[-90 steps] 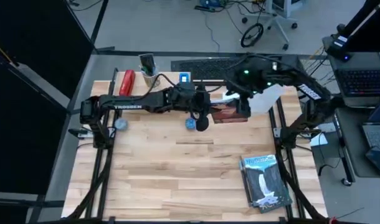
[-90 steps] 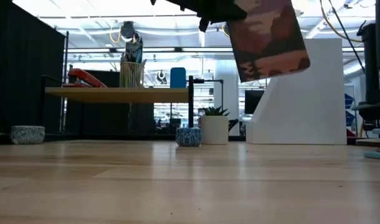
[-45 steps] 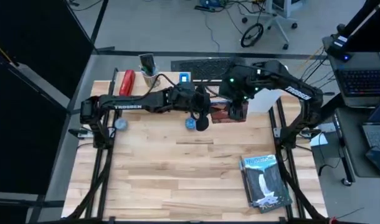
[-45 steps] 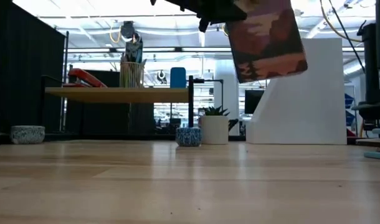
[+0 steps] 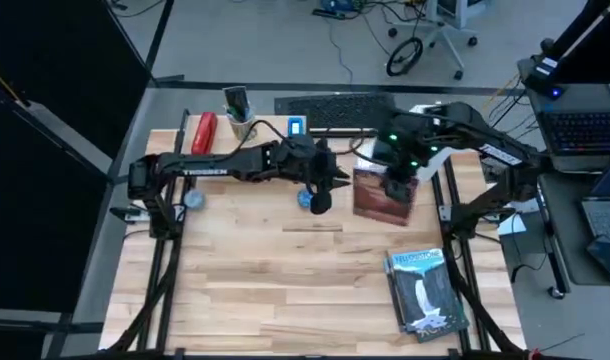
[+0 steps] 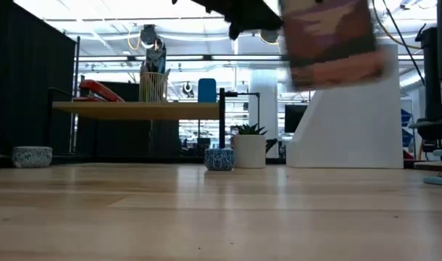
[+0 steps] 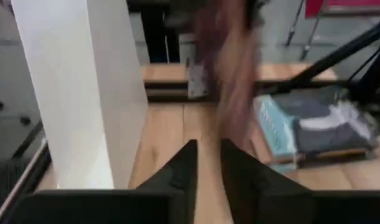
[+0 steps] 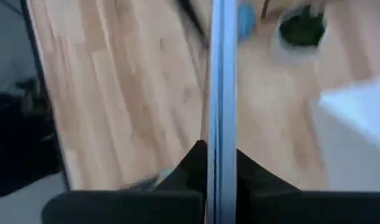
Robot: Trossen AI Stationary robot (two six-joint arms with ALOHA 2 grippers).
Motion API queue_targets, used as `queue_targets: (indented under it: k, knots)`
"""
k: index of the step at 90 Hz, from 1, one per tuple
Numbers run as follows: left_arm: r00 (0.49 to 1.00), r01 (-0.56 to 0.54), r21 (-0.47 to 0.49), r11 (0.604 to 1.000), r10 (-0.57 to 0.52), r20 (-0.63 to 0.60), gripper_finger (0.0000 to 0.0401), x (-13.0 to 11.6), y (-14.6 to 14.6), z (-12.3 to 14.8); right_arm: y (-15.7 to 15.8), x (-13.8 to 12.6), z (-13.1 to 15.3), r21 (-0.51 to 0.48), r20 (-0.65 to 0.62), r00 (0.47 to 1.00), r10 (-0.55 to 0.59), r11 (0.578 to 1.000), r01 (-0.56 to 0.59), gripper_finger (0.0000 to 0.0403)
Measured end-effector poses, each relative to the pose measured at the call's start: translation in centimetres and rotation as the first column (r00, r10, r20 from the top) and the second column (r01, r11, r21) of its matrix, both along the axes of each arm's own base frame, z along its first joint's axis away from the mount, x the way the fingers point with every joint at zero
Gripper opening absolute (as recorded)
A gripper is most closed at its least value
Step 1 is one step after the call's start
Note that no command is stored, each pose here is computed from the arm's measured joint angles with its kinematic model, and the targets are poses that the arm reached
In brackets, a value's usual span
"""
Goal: Stock shelves
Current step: Remove the purple/brown book from the white book shelf
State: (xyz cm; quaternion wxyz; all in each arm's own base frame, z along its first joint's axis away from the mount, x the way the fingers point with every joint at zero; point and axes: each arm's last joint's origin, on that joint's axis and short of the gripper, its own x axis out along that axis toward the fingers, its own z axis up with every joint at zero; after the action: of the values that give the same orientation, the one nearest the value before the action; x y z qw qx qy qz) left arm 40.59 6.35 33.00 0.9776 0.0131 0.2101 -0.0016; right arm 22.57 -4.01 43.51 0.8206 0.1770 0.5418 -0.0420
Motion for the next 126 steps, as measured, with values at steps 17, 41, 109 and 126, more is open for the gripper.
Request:
queue_targets:
  k: [17,41,109,126]
  knots:
    - [0.991,-0.025,-0.030,0.999,0.021,-0.133,0.0172,-0.8,0.8,-1.1,1.1,-1.4,-1.1,0.098,-0.020,1.000,-0.024,0.995,0.026,0.0002]
    - [0.984,-0.037,-0.043,0.998,0.029,-0.176,0.0223,-1.1,1.3,-1.5,3.1,-3.4,-5.7,0.360,-0.095,0.995,0.037,0.933,0.000,0.0001]
    - [0.983,-0.008,-0.052,0.999,-0.002,-0.184,0.0223,-0.9,0.2,-1.6,8.1,-6.5,-21.9,0.651,-0.071,0.938,0.340,0.728,-0.214,0.0005]
    - [0.986,-0.020,-0.068,0.997,0.008,-0.167,0.0223,-0.8,0.2,-1.5,7.9,-7.0,-23.0,0.596,-0.149,0.941,0.302,0.787,-0.158,0.0021]
